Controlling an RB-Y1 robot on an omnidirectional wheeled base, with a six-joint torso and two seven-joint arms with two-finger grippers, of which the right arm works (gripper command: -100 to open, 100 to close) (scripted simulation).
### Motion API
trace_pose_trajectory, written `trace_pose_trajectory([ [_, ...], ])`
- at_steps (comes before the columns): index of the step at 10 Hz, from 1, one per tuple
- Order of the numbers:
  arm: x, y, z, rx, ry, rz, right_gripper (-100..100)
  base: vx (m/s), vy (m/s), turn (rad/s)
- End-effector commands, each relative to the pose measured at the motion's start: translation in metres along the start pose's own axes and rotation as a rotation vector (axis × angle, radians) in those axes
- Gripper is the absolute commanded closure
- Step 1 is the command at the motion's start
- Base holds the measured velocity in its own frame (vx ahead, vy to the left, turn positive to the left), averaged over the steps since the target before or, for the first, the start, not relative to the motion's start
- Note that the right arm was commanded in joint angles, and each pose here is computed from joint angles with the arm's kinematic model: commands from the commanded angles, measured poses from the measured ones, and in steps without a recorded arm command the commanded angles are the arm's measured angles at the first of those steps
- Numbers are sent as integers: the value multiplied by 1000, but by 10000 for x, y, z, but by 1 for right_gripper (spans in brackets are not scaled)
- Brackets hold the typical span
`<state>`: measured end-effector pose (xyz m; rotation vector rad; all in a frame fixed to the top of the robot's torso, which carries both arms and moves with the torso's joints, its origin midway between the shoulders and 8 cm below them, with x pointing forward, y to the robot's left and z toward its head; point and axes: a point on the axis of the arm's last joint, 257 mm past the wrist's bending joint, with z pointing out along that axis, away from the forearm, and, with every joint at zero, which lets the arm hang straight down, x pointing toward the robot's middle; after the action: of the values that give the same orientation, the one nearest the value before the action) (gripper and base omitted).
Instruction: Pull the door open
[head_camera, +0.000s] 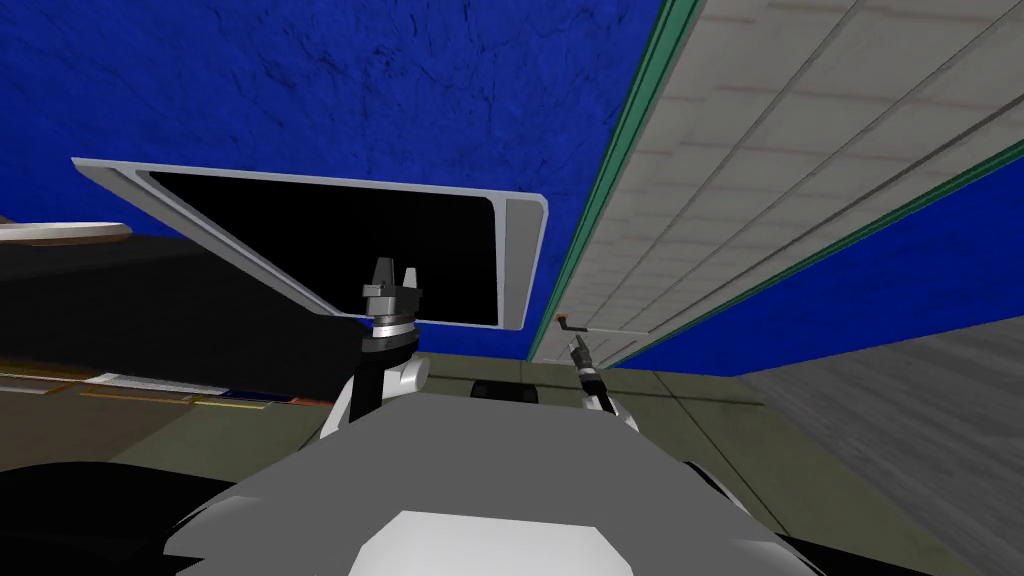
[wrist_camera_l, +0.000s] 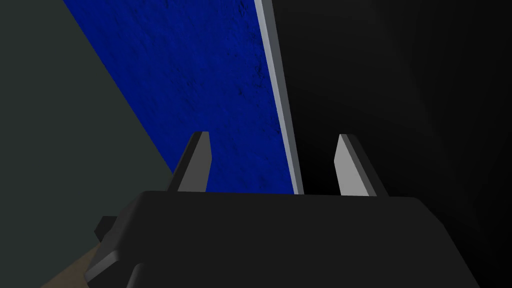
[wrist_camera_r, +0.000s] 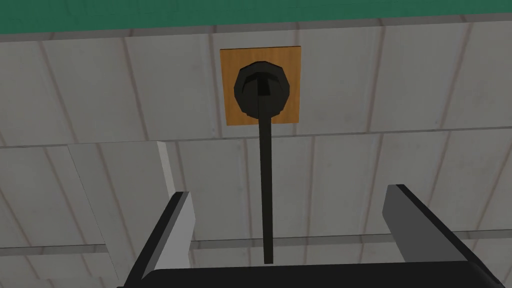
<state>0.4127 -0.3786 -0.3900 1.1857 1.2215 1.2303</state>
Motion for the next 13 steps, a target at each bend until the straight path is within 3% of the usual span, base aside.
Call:
trace_pose_trajectory([
  [1, -163, 0, 6, 0, -48, -2, -100, 79, -34, 307],
  [6, -518, -26, 4, 4, -169, 5, -100, 58, -40, 242],
  [7, -468, -20, 11, 2, -153, 4, -100, 18, -30, 53],
  [8, -468, -20, 11, 2, -153, 4, 100, -2, 5, -48],
  [13, -468, -20, 11, 2, -153, 4, 100, -2, 4, -3],
])
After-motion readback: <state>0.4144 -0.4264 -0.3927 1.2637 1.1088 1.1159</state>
